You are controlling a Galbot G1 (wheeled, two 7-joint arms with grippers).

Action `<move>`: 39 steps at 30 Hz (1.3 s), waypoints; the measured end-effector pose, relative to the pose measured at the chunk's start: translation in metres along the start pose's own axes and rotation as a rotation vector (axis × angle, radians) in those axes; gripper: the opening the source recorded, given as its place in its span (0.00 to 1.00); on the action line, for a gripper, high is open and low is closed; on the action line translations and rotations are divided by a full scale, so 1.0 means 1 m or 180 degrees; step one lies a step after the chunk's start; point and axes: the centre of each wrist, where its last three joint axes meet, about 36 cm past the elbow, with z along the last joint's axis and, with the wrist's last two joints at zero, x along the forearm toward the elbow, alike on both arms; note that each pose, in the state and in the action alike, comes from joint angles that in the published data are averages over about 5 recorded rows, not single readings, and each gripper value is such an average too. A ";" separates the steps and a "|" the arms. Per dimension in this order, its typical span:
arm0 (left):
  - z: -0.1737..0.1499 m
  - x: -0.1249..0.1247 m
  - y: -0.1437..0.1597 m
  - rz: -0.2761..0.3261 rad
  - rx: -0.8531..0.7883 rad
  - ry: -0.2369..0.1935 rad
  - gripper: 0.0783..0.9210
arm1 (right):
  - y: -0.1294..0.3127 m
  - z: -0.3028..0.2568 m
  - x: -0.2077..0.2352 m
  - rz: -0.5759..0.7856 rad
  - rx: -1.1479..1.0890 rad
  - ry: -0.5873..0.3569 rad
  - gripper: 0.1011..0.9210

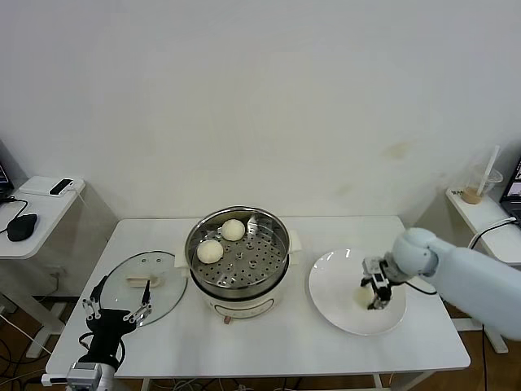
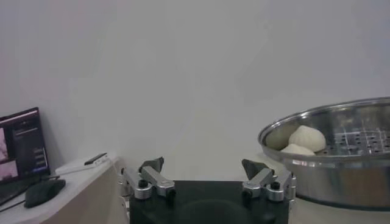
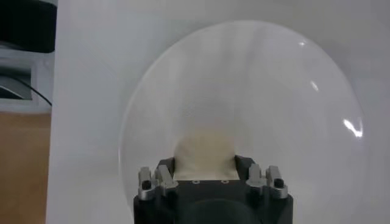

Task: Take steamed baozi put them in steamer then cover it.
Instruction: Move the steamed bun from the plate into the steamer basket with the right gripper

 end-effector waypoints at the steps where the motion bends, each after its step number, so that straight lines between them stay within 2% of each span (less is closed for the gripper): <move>1: 0.000 0.000 0.000 0.0004 0.0000 -0.0002 0.88 | -0.005 -0.001 0.007 0.0033 0.0008 -0.0013 0.64; 10: -0.003 0.000 0.000 0.0017 0.0002 -0.0024 0.88 | -0.055 -0.032 0.081 0.0405 0.0129 -0.0146 0.65; 15: -0.004 -0.001 0.000 0.0012 0.0001 -0.0039 0.88 | -0.082 -0.068 0.120 0.0604 0.0290 -0.0231 0.65; 20: -0.004 0.001 0.003 -0.0011 0.0007 -0.0026 0.88 | -0.100 -0.112 0.140 0.0709 0.0513 -0.0330 0.65; 27: -0.004 0.005 0.007 -0.0061 0.0000 -0.0008 0.88 | -0.113 -0.186 0.137 0.0709 0.0911 -0.0479 0.65; 39: -0.003 0.009 0.011 -0.0146 0.0012 0.0006 0.88 | -0.095 -0.277 0.080 0.0429 0.1700 -0.0609 0.65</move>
